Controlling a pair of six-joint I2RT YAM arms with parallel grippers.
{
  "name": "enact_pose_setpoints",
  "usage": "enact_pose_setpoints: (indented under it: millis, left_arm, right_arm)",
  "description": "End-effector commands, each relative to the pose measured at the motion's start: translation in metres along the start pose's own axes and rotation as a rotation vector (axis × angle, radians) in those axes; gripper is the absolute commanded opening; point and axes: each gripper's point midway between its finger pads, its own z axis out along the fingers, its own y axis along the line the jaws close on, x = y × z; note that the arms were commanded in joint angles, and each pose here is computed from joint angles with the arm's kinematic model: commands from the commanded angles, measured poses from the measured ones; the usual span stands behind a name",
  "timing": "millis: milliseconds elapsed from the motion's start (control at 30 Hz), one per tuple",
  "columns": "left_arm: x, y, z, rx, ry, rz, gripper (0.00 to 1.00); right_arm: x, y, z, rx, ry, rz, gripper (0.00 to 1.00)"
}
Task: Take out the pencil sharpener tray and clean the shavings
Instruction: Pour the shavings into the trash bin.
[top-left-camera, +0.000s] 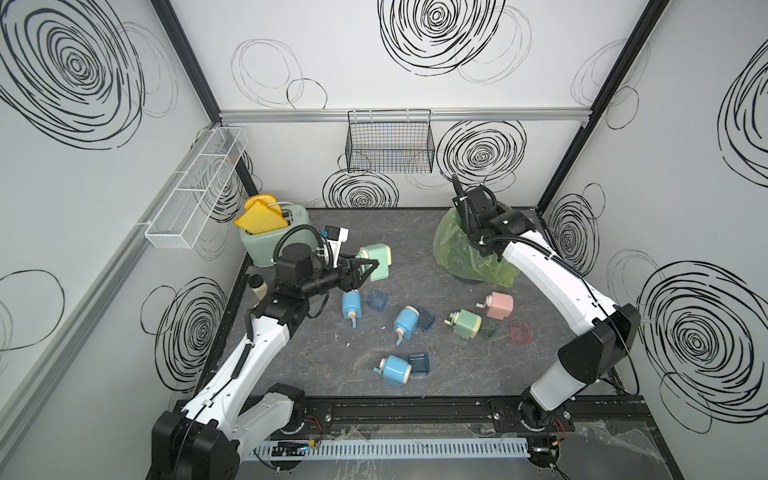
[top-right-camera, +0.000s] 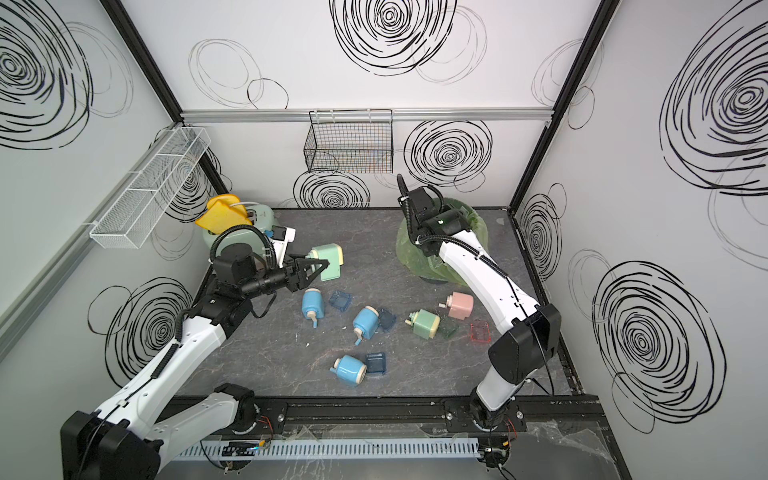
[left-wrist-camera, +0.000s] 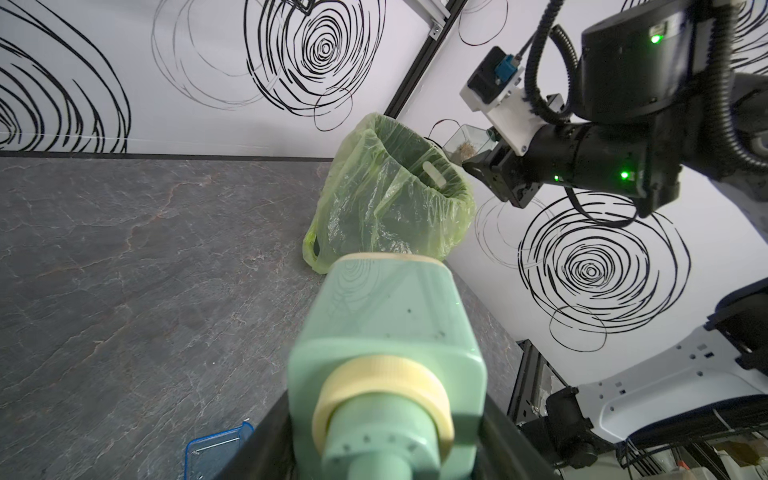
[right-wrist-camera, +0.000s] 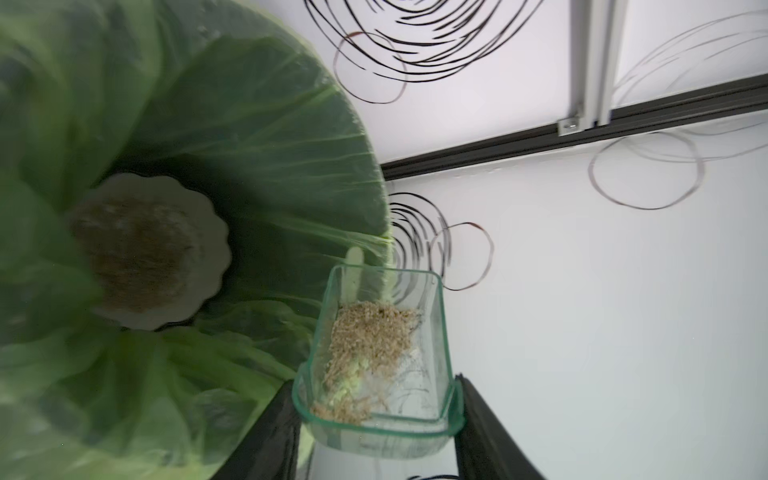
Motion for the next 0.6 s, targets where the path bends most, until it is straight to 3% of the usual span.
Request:
enact_pose_setpoints:
  millis: [0,167,567]
  left_arm:
    - [-0.017,-0.02,-0.004,0.055,-0.053,0.074,0.19]
    - [-0.018,-0.023,-0.004,0.065,-0.053,0.075,0.19]
    - [-0.017,-0.028,-0.003,0.084,-0.047,0.077,0.19]
  right_arm:
    - [0.002,-0.044,-0.014,0.183,0.012,-0.064,0.49]
    - [0.003,-0.026,-0.016,0.182,-0.036,-0.285,0.48]
    - [0.004,-0.021,-0.018,0.192,-0.103,-0.438,0.48]
